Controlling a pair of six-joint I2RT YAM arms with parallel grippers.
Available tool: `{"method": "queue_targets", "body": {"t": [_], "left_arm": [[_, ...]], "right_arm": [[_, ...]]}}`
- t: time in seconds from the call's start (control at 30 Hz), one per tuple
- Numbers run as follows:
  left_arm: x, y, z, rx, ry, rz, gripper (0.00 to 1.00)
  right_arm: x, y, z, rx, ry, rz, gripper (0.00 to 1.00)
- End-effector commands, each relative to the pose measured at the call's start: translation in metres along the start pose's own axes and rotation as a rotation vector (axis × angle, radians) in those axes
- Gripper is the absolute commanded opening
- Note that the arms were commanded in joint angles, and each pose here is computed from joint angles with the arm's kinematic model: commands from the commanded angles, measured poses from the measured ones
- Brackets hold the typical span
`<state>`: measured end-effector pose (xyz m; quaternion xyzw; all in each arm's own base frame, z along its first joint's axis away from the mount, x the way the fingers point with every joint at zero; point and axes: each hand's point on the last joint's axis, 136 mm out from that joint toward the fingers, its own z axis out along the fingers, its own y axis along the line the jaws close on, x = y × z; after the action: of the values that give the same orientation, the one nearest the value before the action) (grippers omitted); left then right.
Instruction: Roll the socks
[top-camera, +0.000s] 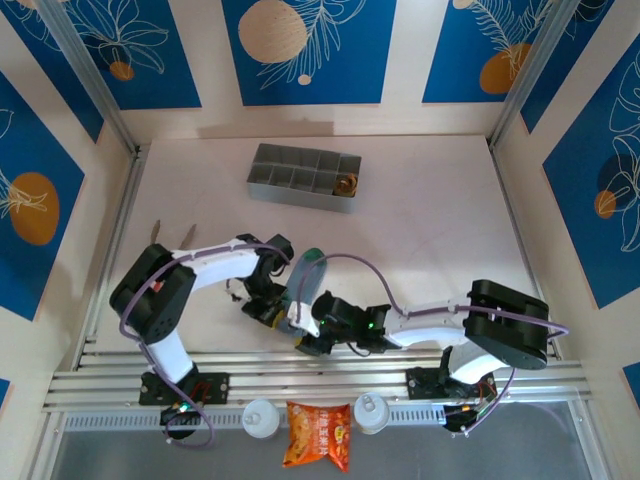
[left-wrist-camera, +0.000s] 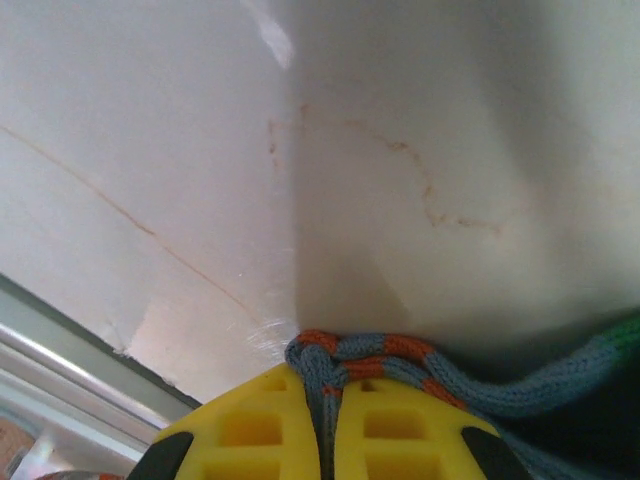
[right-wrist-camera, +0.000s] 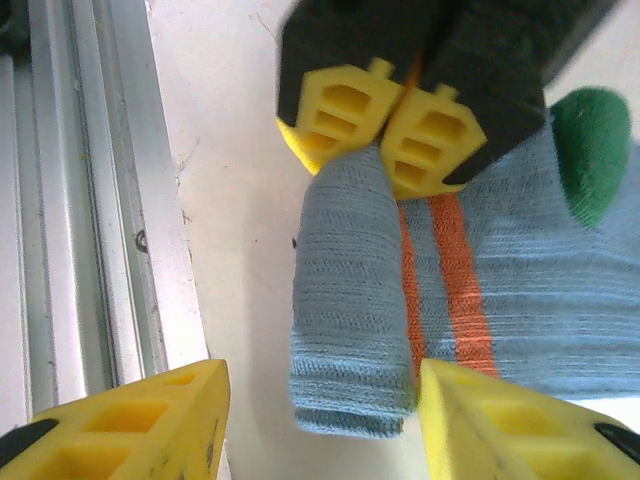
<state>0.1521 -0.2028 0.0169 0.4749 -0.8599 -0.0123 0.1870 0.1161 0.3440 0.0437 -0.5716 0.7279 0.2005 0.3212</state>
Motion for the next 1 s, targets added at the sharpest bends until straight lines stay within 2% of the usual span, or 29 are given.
{"method": "queue_targets", "body": {"t": [0.0, 0.23, 0.43, 0.63, 0.77, 0.8, 0.87, 0.97], "left_arm": [[-0.023, 0.035, 0.024, -0.194, -0.113, -0.09, 0.0], [-0.022, 0.028, 0.022, -0.208, -0.121, -0.091, 0.0], [-0.023, 0.023, 0.023, -0.2, -0.117, -0.087, 0.0], [-0.022, 0.016, 0.022, -0.178, -0.115, -0.07, 0.0], [-0.022, 0.009, 0.016, -0.106, -0.114, -0.056, 0.0], [-0.022, 0.006, 0.013, -0.081, -0.114, -0.058, 0.06], [-0.023, 0.003, 0.005, -0.018, -0.122, -0.053, 0.24], [-0.022, -0.004, -0.006, 0.086, -0.118, -0.043, 0.41]], "right_arm": [[0.008, -0.012, 0.0, 0.128, 0.06, -0.14, 0.52], [-0.011, -0.021, 0.014, 0.186, 0.071, -0.211, 0.49], [-0.01, -0.015, 0.019, 0.155, 0.084, -0.206, 0.44], [0.016, -0.017, 0.029, 0.144, 0.175, -0.095, 0.18], [0.046, -0.021, 0.034, 0.155, 0.27, 0.028, 0.01], [0.053, -0.019, 0.035, 0.143, 0.285, 0.062, 0.0], [0.069, -0.015, 0.038, 0.091, 0.313, 0.169, 0.0], [0.091, 0.0, 0.042, -0.032, 0.35, 0.315, 0.0]]}}
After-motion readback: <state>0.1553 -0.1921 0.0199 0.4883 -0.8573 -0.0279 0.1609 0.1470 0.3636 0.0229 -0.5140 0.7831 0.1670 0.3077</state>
